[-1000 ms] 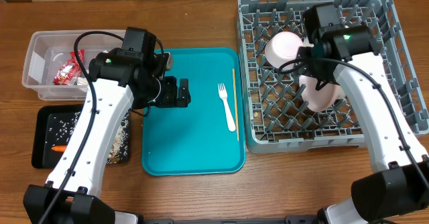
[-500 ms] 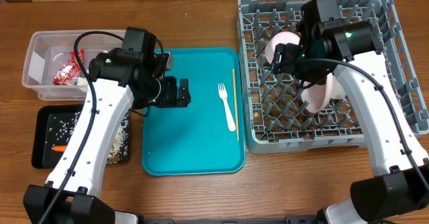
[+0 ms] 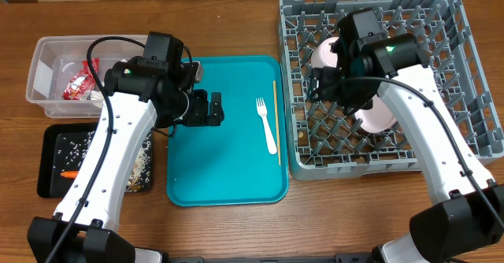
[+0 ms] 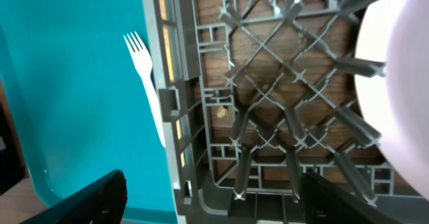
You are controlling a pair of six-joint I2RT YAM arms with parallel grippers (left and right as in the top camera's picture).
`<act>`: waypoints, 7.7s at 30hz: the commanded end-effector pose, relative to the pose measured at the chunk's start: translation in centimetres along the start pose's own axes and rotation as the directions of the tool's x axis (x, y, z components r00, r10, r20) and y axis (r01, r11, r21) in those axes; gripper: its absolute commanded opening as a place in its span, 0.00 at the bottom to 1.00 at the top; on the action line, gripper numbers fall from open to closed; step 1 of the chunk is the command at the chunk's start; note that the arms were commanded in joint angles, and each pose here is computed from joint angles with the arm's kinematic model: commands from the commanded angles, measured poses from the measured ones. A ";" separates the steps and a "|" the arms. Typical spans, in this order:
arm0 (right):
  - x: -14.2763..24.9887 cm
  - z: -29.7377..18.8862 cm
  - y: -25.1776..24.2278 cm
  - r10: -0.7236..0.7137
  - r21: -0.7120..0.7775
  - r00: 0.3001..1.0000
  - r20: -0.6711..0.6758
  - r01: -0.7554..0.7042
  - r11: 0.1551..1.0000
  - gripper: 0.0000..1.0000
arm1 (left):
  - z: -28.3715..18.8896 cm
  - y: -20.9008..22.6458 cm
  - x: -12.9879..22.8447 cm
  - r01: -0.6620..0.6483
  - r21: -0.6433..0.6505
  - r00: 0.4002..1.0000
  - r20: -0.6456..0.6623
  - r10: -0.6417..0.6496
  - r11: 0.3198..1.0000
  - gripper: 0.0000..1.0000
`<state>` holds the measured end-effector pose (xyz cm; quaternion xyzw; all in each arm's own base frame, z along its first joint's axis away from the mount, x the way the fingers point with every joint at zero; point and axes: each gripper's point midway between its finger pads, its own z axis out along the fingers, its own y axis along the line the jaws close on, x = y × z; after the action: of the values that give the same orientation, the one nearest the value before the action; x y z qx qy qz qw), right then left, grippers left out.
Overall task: Sort waste into correct bins and load items into the dishwasher
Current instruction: 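Open the right gripper and move it left to the teal tray, then lower the right gripper onto the white fork and close on it, then lift the white fork and carry it right toward the rack, then lower the fork into the rack and open the right gripper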
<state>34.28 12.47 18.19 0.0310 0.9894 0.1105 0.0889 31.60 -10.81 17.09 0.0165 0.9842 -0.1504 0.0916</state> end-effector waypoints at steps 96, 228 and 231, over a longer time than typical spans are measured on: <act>2.9 19.4 10.6 -0.399 0.094 0.916 0.043 0.394 0.914 0.56 | -7.7 8.0 -1.8 -0.253 -0.550 0.960 -0.038 0.279 0.796 1.00; -4.0 6.6 -3.4 -0.129 0.130 0.985 0.111 0.114 0.985 0.04 | -7.7 8.0 -1.8 -0.255 -0.549 0.959 -0.039 0.280 0.796 1.00; -3.9 6.6 -3.4 -0.128 0.131 0.986 0.107 0.114 0.985 0.05 | -7.7 8.0 -1.8 -0.255 -0.549 0.959 -0.039 0.280 0.796 1.00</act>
<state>39.08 10.42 11.25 -0.0154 0.9887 0.0416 0.1429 32.32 -1.09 21.37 0.1201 0.9743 0.1460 0.1228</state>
